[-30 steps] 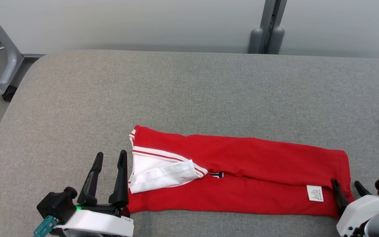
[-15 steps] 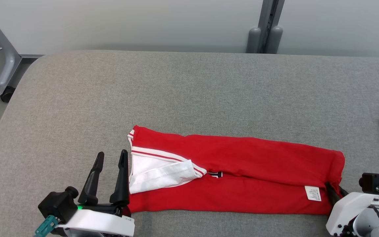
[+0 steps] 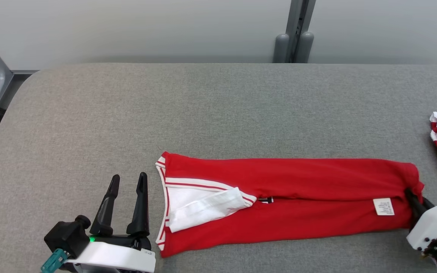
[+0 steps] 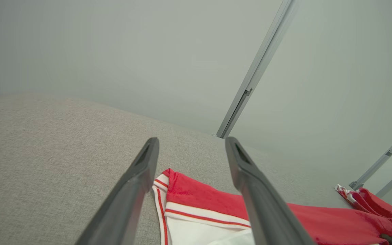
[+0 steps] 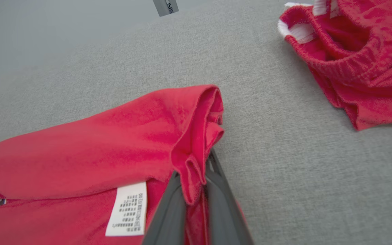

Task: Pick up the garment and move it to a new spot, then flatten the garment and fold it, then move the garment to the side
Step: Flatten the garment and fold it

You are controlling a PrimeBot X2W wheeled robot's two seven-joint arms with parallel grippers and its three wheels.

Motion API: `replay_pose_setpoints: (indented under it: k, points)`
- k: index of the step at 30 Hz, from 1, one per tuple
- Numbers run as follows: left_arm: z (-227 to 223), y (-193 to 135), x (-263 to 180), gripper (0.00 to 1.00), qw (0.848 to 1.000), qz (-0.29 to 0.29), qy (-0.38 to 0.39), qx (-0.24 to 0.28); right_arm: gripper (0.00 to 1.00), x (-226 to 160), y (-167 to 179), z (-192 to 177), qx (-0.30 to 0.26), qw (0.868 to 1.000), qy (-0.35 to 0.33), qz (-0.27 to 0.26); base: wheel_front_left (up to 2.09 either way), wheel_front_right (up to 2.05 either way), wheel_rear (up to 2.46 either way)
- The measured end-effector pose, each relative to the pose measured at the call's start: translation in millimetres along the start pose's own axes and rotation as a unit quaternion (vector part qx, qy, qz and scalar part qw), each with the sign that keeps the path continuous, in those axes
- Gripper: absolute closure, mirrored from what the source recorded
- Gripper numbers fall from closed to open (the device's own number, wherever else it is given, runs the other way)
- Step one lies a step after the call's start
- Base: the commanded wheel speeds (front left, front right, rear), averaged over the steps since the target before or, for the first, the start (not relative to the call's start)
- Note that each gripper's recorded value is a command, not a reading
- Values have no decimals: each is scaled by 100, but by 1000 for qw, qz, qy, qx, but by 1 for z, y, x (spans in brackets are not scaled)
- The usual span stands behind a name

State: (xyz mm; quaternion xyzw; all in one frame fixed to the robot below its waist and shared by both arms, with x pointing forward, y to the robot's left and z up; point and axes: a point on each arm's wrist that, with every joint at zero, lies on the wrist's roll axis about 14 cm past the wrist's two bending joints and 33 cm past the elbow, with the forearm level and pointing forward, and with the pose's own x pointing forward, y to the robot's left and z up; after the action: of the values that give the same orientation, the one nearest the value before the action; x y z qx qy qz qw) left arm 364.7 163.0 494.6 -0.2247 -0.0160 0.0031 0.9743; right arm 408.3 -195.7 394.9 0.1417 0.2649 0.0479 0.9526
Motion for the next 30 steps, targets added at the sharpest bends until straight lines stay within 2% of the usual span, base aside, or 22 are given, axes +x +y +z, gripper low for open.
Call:
replay_pose_setpoints:
  k: [8,12,17,25,30]
  points:
    - [-7,-17,5,0,1000,-26,9,-1,100,-33,-43,40,15,998,-48,-36,0,0,0]
    - [-11,-23,7,0,999,-35,14,-2,100,-43,-38,50,34,997,-66,-26,0,0,0]
    - [-13,-27,6,0,999,-44,18,-1,100,-49,-10,57,44,996,-80,12,0,0,0]
    - [-10,-28,1,0,999,-46,16,1,100,-55,61,68,46,989,-86,113,0,0,0]
    - [-7,-24,-3,0,999,-40,12,2,100,-57,117,61,53,978,-68,188,0,0,0]
